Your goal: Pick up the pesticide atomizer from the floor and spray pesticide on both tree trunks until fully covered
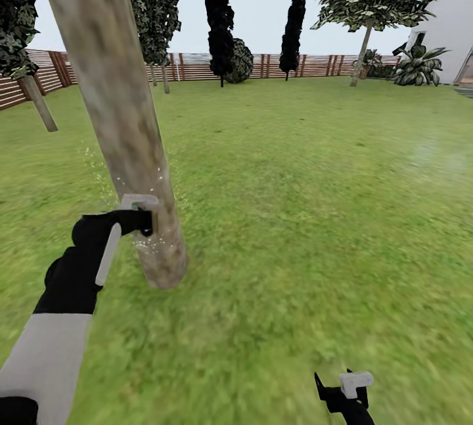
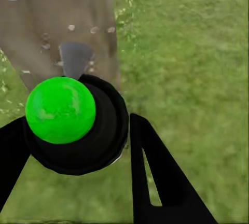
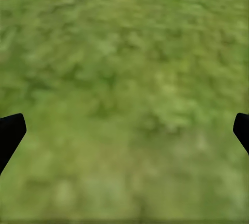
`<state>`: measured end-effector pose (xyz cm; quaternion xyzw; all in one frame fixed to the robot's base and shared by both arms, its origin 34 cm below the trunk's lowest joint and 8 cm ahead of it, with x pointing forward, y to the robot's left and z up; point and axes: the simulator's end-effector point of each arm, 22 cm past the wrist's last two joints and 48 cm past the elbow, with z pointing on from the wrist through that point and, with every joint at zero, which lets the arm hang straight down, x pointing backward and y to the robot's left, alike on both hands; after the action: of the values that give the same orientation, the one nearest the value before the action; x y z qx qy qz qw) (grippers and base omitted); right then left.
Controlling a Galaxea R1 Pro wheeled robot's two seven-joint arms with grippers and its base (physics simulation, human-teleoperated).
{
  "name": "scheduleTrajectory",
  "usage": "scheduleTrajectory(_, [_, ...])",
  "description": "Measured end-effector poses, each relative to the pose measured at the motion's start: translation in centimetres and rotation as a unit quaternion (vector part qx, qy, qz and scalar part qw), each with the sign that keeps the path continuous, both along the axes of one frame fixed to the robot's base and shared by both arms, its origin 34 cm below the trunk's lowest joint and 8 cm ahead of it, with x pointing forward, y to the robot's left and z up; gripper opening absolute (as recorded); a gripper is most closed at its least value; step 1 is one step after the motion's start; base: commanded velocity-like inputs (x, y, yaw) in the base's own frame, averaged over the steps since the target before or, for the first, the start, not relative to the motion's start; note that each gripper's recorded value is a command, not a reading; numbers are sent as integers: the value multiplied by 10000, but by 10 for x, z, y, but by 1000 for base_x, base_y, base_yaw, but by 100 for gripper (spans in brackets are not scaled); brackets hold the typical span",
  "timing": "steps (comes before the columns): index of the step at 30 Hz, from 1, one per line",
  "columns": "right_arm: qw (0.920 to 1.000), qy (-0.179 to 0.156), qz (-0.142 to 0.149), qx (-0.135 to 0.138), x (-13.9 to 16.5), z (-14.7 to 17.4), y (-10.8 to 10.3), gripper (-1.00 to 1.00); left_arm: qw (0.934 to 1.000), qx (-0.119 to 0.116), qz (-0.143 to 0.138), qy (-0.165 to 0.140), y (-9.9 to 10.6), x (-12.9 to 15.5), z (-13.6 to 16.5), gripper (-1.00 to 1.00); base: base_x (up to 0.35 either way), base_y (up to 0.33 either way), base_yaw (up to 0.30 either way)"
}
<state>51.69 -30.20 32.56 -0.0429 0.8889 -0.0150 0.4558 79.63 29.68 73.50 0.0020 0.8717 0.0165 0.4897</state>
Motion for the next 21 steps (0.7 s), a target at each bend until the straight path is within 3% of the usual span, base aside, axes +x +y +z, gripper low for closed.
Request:
scheduleTrajectory(2, [10000, 0, 0, 0, 0, 0, 0, 100, 9983, -204, 533, -67, 55, -4, 7, -100, 0, 0, 0])
scheduleTrajectory(4, [10000, 0, 0, 0, 0, 0, 0, 100, 9969, -103, 767, -116, 95, -9, 14, -100, 0, 0, 0])
scheduleTrajectory(6, [10000, 0, -2, 0, 0, 0, 0, 100, 9978, -186, 635, -6, 85, -9, 12, -100, 0, 0, 0])
scheduleTrajectory(8, [10000, 0, -2, 0, 0, 0, 0, 100, 9995, -61, 289, 107, 52, -5, 9, -100, 0, 0, 0])
scheduleTrajectory(9, [10000, 1, -2, 0, 0, 0, 0, 100, 9999, -19, 47, 150, 21, -3, 5, -100, 0, 0, 0])
scheduleTrajectory(10, [10000, 1, -3, 0, 0, 0, 0, 100, 9996, -182, -163, 164, -5, -2, 3, -100, 0, 0, 0])
scheduleTrajectory(12, [10000, 0, -1, 0, 0, 0, 0, 100, 9998, -37, -82, 162, 3, -2, 3, -100, 0, 0, 0])
scheduleTrajectory(16, [10000, 4, 8, 6, 0, 0, 1, 100, 9986, -43, 503, 126, 71, -8, 8, -100, 0, 0, 0])
scheduleTrajectory(21, [10000, 8, 8, 7, -1, 0, 1, 100, 9985, -92, 476, 257, 70, -13, -11, -100, 0, 0, 0])
